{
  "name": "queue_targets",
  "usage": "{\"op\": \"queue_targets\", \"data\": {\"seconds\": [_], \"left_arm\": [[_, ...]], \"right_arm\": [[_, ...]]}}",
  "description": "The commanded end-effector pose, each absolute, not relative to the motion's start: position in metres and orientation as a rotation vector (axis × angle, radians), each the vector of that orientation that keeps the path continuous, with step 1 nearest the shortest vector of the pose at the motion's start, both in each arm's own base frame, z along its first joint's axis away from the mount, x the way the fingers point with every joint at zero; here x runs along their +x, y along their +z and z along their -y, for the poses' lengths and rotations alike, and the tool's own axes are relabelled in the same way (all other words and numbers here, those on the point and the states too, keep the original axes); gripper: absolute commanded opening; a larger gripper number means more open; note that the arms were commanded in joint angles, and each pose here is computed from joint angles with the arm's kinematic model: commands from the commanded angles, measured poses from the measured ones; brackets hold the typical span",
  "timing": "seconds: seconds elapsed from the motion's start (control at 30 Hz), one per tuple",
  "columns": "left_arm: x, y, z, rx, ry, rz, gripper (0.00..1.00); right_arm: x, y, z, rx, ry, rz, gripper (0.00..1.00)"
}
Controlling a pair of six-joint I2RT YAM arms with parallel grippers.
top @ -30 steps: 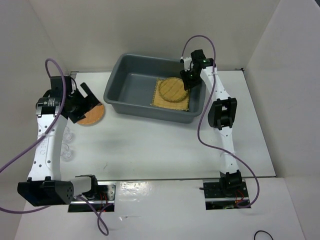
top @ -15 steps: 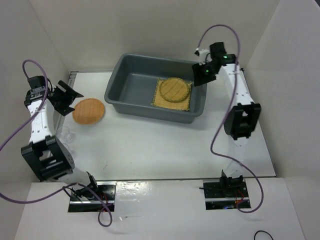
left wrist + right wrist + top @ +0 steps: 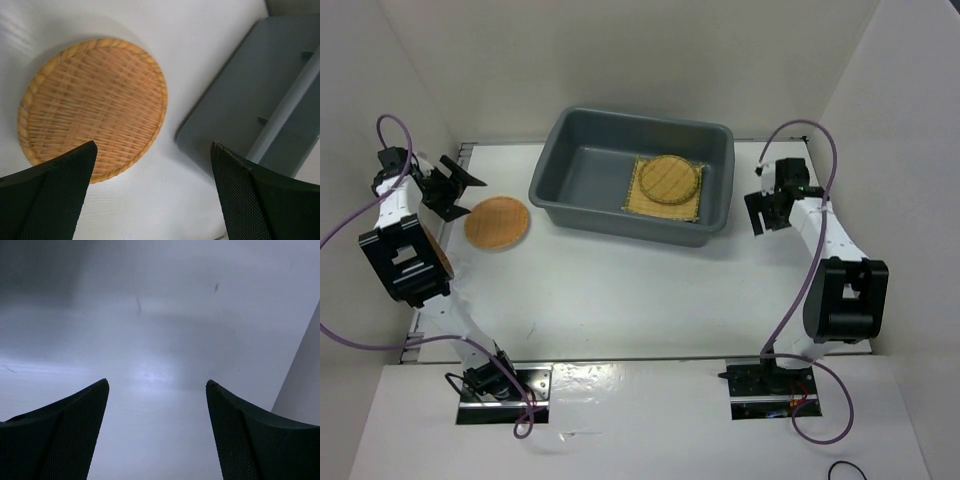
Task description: Place the mixed dishes into the plastic bin
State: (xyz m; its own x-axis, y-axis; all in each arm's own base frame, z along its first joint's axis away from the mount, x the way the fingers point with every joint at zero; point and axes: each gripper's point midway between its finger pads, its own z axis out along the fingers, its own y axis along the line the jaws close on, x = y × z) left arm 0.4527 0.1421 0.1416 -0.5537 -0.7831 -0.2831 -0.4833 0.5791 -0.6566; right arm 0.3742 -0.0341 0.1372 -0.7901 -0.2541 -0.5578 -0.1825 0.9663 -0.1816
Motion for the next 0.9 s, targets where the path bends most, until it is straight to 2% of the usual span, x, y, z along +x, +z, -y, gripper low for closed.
{"op": "queue_targets", "data": {"seconds": [0.0, 0.2, 0.5, 0.63, 0.87], "left_arm": [[0.441, 0.107, -0.147, -1.005, -0.69, -2.324, 1.0], [0.423, 0.072, -0.166, -1.043, -0.48, -2.427, 1.0], [0.417, 0.028, -0.175, -1.116, -0.42, -2.494, 1.0], [0.413, 0.025, -0.179, -1.123, -0.368, -2.512, 1.0], [0.426, 0.071, -0.171, -1.04, -0.458, -2.416, 1.0]], "right_arm": [[0.369, 0.133, 0.071, -0.159, -0.402, -2.459, 0.83], [0.341, 0.108, 0.074, -0.143, -0.488, -2.488, 0.83], [0.316, 0.086, 0.074, -0.17, -0.492, -2.547, 0.83], [0.318, 0.087, 0.072, -0.172, -0.478, -2.538, 0.83], [0.313, 0.079, 0.068, -0.186, -0.45, -2.558, 0.83]]}}
